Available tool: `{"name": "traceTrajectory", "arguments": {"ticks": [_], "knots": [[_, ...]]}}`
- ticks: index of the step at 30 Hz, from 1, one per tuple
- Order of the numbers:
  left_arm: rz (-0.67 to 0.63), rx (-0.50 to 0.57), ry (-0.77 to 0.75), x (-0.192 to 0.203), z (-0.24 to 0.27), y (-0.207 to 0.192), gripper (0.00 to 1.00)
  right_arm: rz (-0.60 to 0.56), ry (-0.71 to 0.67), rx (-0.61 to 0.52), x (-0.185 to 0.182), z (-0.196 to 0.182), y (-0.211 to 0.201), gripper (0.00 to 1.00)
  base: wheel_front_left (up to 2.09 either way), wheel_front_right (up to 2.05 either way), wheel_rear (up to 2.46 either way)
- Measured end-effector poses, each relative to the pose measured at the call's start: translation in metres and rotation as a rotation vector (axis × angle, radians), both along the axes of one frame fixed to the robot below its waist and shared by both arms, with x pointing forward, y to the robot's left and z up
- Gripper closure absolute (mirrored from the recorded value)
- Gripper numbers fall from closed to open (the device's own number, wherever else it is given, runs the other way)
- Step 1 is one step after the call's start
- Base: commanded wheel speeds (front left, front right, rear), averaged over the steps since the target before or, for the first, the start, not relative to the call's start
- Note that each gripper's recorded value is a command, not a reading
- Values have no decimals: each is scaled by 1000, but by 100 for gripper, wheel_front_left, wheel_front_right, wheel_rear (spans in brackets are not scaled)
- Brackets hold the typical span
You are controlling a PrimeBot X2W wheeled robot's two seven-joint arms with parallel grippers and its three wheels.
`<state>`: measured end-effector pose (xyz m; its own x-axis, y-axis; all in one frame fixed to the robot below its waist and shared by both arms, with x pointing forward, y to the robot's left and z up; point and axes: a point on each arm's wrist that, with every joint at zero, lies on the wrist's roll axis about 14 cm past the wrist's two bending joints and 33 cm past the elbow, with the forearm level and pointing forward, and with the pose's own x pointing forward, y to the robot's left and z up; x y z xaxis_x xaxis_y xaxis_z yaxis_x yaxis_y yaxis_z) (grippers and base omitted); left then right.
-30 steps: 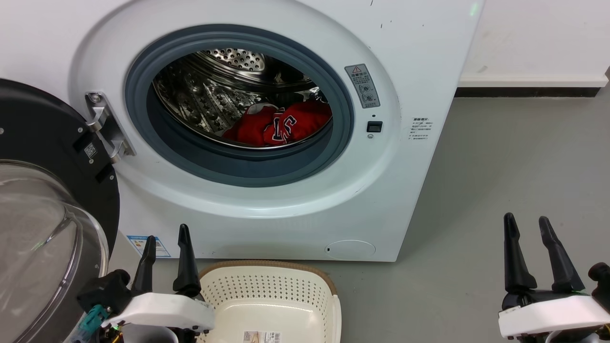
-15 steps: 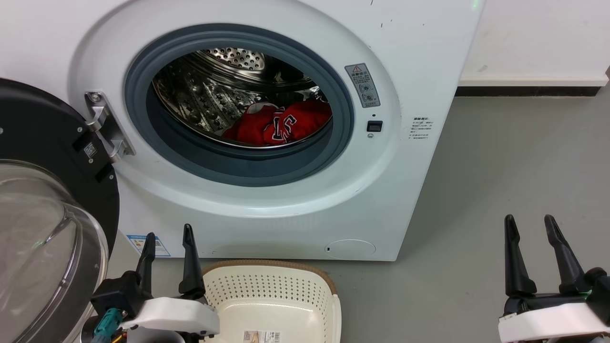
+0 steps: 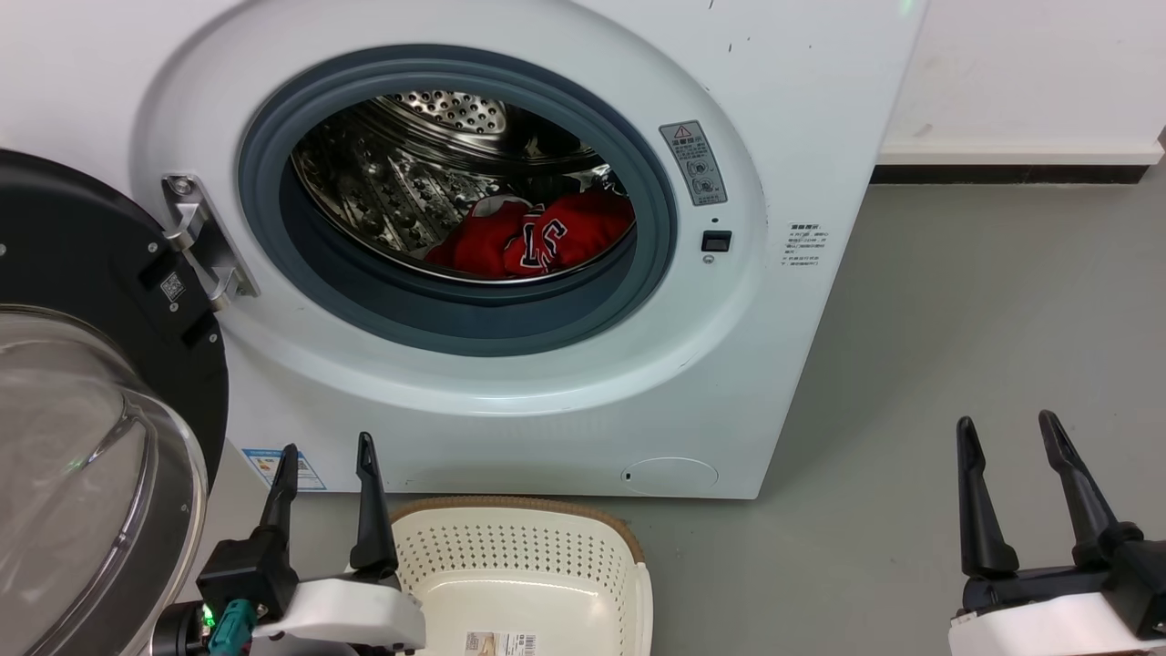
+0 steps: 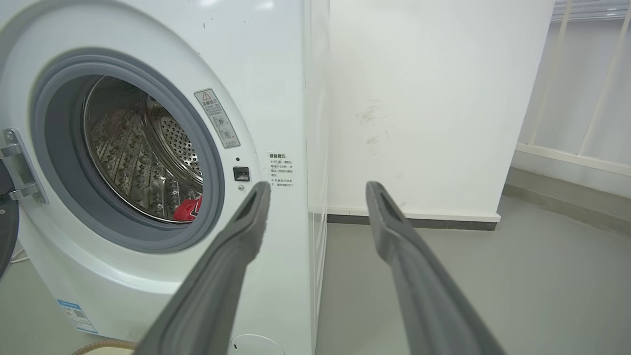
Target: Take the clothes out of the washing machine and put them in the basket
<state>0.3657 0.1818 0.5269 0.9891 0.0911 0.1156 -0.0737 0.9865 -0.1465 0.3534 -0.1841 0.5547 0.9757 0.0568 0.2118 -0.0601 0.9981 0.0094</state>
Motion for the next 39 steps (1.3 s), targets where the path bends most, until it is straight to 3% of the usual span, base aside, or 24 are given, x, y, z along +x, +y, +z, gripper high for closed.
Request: {"name": "traceTrajectory", "arguments": {"ticks": [22, 39], "knots": [[-12, 134, -18, -4, 0, -5, 0, 8, -25, -135, -5, 1, 6, 0, 0, 0, 0], [-7, 129, 11, -7, -10, -3, 0, 6, -12, -120, -6, -3, 4, 0, 0, 0, 0]]}}
